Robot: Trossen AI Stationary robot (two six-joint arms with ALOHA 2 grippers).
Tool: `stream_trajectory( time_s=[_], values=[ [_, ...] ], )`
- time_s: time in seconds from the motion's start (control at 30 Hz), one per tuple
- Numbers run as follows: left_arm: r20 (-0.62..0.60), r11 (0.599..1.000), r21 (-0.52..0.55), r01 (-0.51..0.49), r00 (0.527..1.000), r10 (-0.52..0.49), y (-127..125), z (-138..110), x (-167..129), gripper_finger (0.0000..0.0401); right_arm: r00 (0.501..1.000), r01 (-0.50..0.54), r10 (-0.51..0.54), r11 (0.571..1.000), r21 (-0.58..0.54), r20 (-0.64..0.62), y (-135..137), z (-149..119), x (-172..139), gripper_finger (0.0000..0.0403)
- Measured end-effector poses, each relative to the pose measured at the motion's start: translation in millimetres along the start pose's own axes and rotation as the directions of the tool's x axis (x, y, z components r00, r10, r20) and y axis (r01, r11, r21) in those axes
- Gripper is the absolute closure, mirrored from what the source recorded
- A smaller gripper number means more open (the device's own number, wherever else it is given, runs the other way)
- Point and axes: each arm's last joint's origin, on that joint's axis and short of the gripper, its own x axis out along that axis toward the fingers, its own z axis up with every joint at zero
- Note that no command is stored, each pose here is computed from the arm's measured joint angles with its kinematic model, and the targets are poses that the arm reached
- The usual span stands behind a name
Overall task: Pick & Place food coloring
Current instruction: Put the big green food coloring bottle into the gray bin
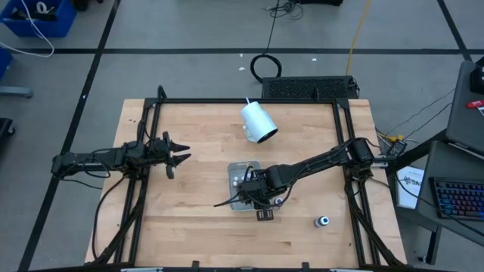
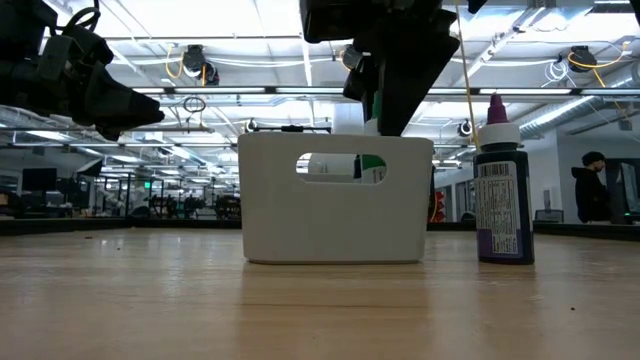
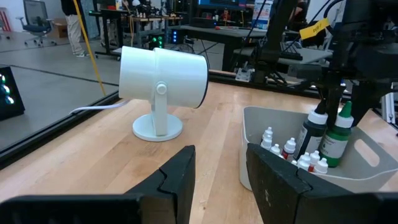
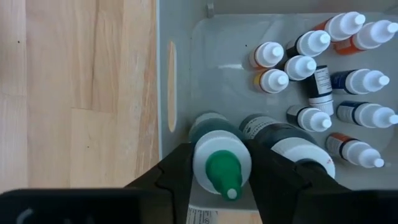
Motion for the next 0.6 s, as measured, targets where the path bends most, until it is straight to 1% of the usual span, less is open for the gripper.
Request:
stream_trajectory(
  time_s=[0.6],
  values=[
    [-0.001,1.0,0.0,0.0,1.0,0.0,0.0,-0.1,0.0,0.0253,1.0,-0.004,0.004,0.999,0.044,-0.002,1.3,-0.5,-0.7,0.0233]
  ],
)
